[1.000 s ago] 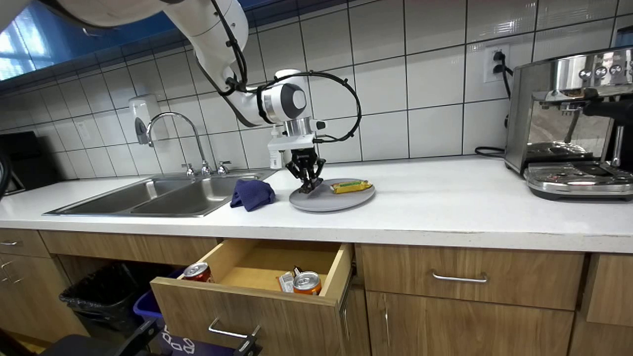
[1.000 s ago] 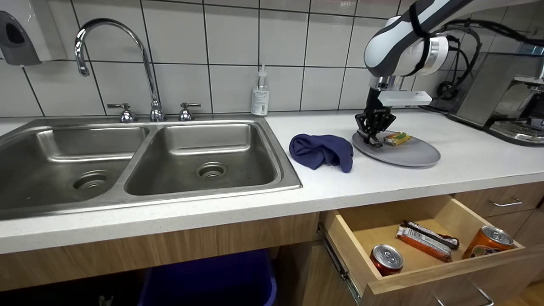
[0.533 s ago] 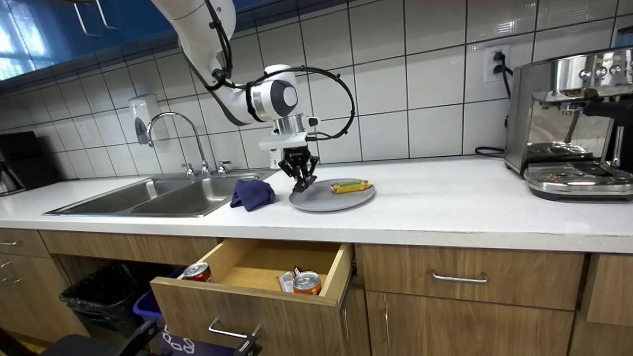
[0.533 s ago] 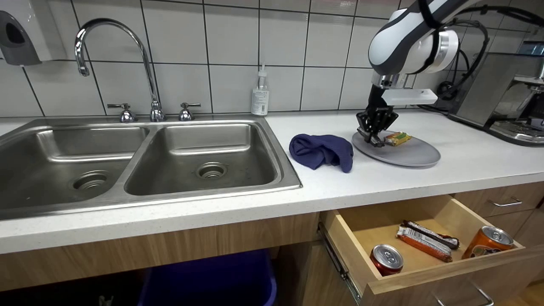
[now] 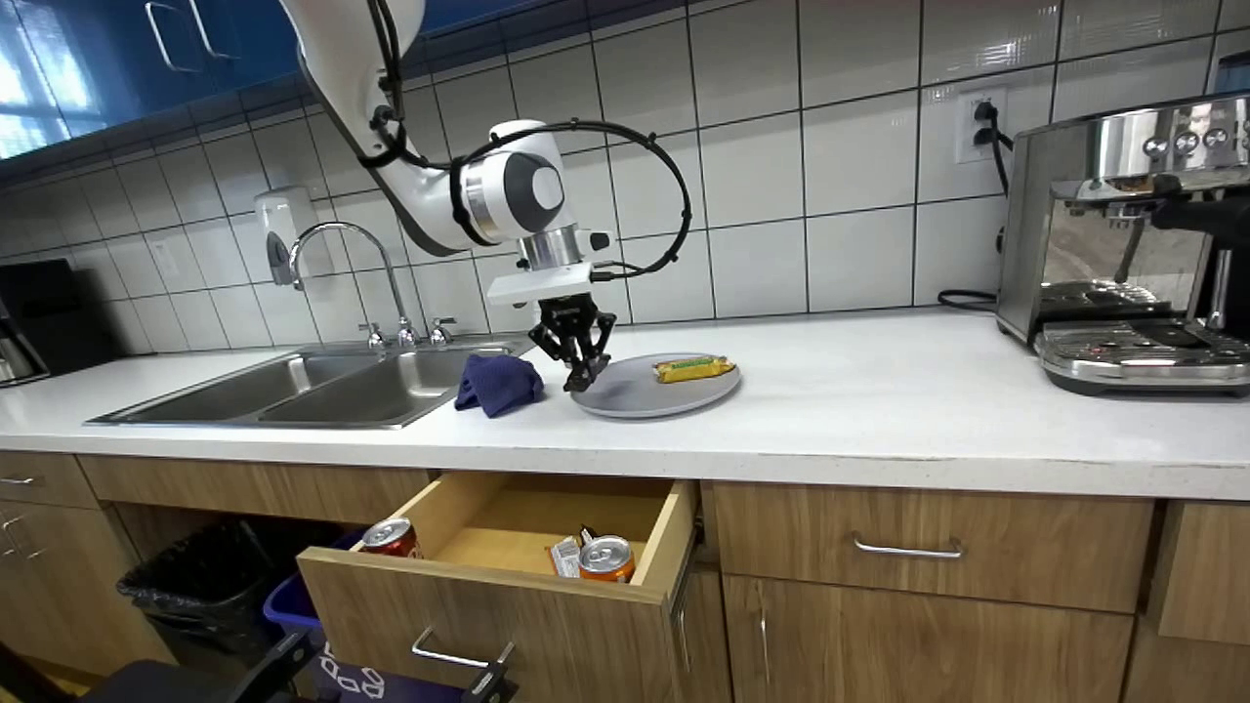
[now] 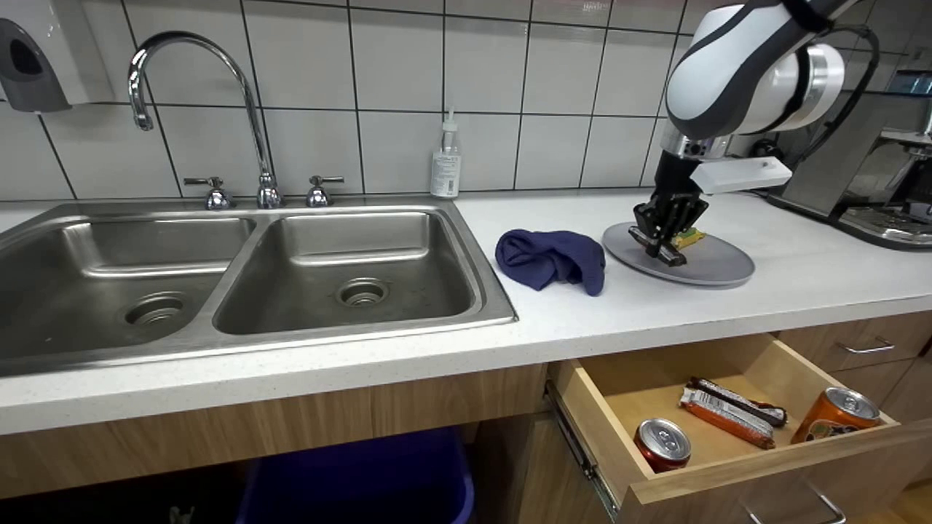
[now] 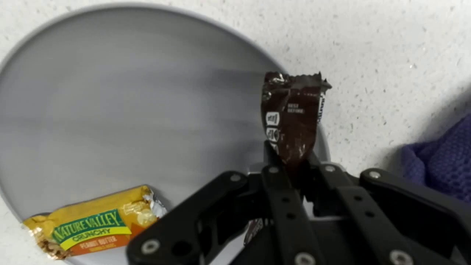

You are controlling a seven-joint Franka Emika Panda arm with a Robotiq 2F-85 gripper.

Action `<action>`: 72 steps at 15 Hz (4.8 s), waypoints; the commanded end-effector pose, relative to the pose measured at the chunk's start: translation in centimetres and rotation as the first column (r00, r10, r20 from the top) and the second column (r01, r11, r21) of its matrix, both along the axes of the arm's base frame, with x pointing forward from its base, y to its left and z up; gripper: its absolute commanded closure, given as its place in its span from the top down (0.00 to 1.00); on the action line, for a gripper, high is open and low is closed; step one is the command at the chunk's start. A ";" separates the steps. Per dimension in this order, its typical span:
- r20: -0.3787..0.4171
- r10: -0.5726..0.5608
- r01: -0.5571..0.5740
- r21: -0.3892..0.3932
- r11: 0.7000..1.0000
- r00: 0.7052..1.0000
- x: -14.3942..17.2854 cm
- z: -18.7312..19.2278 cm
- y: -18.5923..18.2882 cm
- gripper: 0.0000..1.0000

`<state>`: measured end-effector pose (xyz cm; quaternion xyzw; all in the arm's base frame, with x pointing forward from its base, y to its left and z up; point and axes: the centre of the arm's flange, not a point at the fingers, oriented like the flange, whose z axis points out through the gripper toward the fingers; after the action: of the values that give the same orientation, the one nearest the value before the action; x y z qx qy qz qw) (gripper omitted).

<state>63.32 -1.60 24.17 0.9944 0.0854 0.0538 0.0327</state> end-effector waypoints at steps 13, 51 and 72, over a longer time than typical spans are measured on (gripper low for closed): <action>-0.059 0.264 -0.267 -0.068 0.961 0.963 -18.2 2.7 -2.3 0.04; -0.315 0.739 -0.795 -0.096 0.599 0.595 -15.3 -6.2 2.8 0.04; -0.338 0.747 -0.811 -0.099 0.577 0.573 -17.2 -7.0 1.5 0.49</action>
<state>46.66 0.14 16.75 0.8384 0.5285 -0.0814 0.1060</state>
